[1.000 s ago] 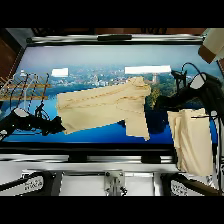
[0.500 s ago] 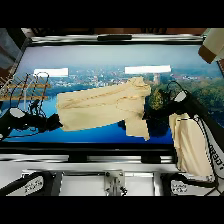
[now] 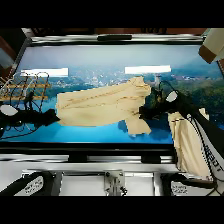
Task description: Fold the shirts.
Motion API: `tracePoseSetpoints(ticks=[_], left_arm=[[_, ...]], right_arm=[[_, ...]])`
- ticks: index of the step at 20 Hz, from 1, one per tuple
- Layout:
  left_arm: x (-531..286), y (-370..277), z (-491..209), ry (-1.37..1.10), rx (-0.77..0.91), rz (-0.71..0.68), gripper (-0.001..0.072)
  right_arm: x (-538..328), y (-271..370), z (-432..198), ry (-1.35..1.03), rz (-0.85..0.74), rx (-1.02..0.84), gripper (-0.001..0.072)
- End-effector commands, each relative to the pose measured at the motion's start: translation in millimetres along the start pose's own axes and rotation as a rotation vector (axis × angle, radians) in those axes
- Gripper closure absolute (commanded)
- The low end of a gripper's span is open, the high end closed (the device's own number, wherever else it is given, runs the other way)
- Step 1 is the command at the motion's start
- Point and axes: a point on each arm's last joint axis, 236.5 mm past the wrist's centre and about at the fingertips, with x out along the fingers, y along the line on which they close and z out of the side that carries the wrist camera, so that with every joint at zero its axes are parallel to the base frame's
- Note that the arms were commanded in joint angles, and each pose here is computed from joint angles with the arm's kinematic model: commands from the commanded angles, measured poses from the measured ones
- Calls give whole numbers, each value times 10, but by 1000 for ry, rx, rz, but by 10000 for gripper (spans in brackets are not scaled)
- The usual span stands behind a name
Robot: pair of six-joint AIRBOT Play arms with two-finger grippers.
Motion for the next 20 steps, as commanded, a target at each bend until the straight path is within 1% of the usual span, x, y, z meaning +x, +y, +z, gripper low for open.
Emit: tracePoseSetpoints(ticks=[1,3,5,7,8,9,11,13,15,17,20], left_arm=[[-671,-439,548,-208,162,-23,676],[-1648,-1012,992,-490,310,-50,676],[-2939,-1667,1124,-836,450,-87,676],[-4144,-2144,849,-1147,553,-102,677],[-4606,-2280,618,-1265,561,-117,677],[-4926,-2351,396,-1349,554,-135,676],[-5303,-2377,-21,-1454,536,-154,676],[-5432,-2319,-305,-1487,513,-147,677],[-5443,-2242,-445,-1486,509,-110,676],[-5335,-2131,-439,-1440,501,-52,676],[-5011,-1846,-286,-1311,464,70,676]], right_arm=[[-811,264,351,-200,-75,-229,647],[-1782,647,572,-433,-135,-406,647],[-3044,1185,633,-784,-168,-522,647],[-4387,1717,376,-1200,-175,-612,647],[-4936,1914,144,-1382,-164,-636,647],[-5401,2072,-137,-1543,-145,-653,647],[-5931,2263,-645,-1739,-79,-667,647],[-6144,2321,-968,-1819,-46,-670,647],[-6183,2333,-1102,-1831,-32,-671,647],[-6110,2322,-1087,-1798,-36,-672,647],[-5856,2273,-911,-1690,-55,-673,647]])
